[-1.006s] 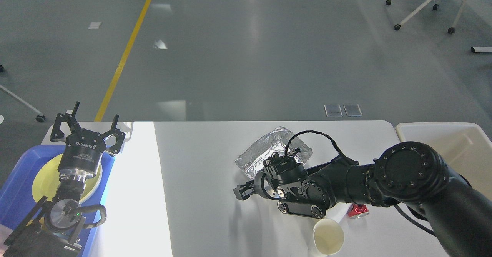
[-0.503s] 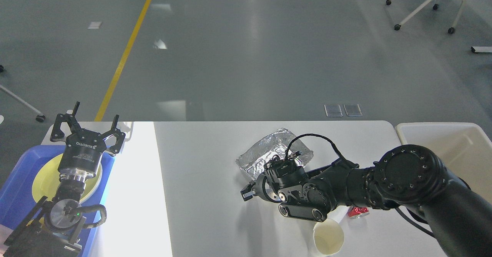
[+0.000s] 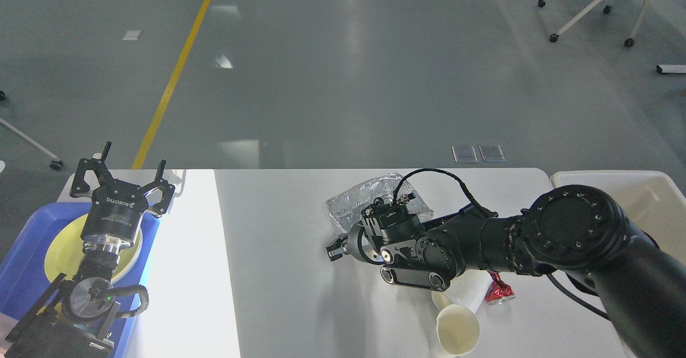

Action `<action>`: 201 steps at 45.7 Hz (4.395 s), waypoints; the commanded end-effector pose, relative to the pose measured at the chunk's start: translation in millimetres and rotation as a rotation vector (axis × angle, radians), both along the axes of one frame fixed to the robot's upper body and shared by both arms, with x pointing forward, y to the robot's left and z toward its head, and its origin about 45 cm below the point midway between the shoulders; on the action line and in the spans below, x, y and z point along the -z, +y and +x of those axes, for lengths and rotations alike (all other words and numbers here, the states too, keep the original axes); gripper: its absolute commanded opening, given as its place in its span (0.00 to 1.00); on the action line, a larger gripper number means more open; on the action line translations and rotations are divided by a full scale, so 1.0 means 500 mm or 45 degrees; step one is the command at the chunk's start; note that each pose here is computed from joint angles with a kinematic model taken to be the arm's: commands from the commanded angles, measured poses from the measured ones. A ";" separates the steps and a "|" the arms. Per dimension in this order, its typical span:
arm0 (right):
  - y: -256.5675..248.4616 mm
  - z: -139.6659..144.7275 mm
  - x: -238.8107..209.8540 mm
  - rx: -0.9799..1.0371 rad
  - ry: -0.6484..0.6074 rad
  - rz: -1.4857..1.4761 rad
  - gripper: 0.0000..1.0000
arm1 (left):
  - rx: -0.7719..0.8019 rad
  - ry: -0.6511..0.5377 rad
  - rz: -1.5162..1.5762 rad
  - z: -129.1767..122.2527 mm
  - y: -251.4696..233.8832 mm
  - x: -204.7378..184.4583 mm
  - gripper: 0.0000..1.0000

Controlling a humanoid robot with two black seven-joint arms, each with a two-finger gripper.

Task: Tidy desktop
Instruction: 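Lift the foil tray and carry it into the white bin, then release the foil tray in the bin and raise the right gripper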

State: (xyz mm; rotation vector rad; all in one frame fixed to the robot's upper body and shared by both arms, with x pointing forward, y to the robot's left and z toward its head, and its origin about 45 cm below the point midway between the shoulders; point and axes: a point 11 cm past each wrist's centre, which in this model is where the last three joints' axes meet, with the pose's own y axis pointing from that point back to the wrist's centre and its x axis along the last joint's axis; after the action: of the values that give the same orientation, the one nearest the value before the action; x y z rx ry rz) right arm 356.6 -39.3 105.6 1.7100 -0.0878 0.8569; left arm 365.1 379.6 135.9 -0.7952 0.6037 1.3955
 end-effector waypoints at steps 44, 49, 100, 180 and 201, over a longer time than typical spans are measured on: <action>-0.299 -0.028 -0.523 0.455 0.318 -0.309 0.00 | -0.001 -0.001 0.001 0.000 0.001 -0.001 0.97; -0.325 -0.024 -0.521 0.512 0.311 -0.322 0.00 | -0.001 -0.001 0.001 0.000 0.001 -0.001 0.97; -1.001 0.008 -0.081 2.042 -0.033 0.211 0.00 | -0.003 -0.002 0.001 0.000 0.002 -0.001 0.97; -0.947 -0.027 0.054 2.133 -0.542 0.083 1.00 | 0.000 -0.003 0.001 0.000 0.001 -0.001 0.97; -0.893 0.059 -0.088 1.465 -0.318 -0.174 1.00 | 0.000 0.000 0.002 0.000 0.001 0.000 0.97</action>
State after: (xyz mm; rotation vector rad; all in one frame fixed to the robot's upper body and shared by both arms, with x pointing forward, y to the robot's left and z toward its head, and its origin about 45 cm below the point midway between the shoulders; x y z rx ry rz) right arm 378.0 -496.7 127.8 1.0690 -1.2132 0.0937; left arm 365.0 380.0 136.1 -0.7954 0.6026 1.3956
